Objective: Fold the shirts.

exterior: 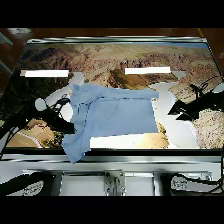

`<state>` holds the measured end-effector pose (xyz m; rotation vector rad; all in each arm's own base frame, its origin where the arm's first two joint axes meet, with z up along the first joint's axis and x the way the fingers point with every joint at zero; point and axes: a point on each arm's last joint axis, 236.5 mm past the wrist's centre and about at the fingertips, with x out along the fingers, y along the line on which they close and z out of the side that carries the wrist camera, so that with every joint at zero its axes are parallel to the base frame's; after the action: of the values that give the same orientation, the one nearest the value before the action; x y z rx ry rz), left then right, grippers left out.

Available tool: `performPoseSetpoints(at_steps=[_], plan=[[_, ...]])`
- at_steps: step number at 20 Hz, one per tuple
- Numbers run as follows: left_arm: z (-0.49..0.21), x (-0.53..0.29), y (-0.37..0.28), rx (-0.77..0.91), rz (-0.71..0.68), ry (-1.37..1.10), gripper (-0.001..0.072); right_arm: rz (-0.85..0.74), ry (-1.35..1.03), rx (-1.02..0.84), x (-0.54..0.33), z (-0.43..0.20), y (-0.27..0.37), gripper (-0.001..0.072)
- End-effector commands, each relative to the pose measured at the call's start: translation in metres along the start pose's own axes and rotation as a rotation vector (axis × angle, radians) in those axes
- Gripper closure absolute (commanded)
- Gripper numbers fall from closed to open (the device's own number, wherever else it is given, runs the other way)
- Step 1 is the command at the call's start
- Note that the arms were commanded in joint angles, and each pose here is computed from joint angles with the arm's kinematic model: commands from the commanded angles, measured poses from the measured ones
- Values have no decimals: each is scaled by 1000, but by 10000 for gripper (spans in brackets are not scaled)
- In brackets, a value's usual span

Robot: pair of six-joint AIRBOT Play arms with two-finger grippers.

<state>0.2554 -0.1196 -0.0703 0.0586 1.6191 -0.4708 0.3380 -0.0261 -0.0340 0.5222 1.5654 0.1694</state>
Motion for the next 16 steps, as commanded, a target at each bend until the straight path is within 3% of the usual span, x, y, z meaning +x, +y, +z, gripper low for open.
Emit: performPoseSetpoints(at_steps=[1,14,15,16], plan=[[-2,20,-26,95,3,-10,84,8,-8,0,1,1,1,83],[4,36,-9,104,61,-64,124,71,24,7,1,-6,16,83],[6,36,-9,104,63,-72,142,80,26,8,1,-7,18,83],[6,36,-9,103,63,-75,295,88,28,9,0,-7,20,83]])
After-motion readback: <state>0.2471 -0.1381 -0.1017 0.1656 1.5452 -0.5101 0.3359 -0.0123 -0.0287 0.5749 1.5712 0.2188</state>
